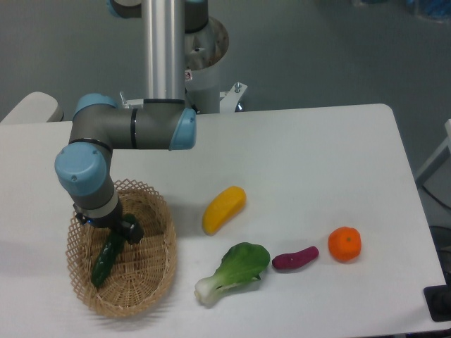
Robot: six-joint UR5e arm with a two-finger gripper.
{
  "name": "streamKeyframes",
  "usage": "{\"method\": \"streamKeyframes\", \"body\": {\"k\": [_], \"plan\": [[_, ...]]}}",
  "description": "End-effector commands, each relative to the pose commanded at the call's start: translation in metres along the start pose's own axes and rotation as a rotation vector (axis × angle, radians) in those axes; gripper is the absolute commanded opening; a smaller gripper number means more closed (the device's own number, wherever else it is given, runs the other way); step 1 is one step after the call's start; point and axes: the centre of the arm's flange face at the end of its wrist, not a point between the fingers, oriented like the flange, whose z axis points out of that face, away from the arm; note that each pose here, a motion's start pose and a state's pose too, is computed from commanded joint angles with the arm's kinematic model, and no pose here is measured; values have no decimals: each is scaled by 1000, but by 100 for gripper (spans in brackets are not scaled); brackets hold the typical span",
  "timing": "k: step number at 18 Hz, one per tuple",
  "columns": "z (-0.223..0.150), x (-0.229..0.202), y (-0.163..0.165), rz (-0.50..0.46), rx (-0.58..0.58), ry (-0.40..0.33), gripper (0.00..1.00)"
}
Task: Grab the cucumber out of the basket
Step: 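Lower the open gripper over the green cucumber in the basket, then close the gripper on the cucumber's stem end, then lift the cucumber out of the basket and carry it toward the bok choy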
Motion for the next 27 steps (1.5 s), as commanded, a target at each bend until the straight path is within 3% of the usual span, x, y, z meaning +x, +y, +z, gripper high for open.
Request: {"method": "streamKeyframes", "body": {"k": [3, 8, 11, 14, 19, 23, 27], "plan": [[3, 0, 0, -2, -3, 0, 86], [2, 0, 0, 5, -1, -1, 35], [-3, -2, -4, 6, 9, -6, 20], [-11, -5, -7, 14, 24, -14, 14], [-48, -22, -24, 23, 90, -53, 14], [-103, -75, -22, 34, 166, -107, 14], [-142, -141, 11, 117, 169, -131, 14]]}}
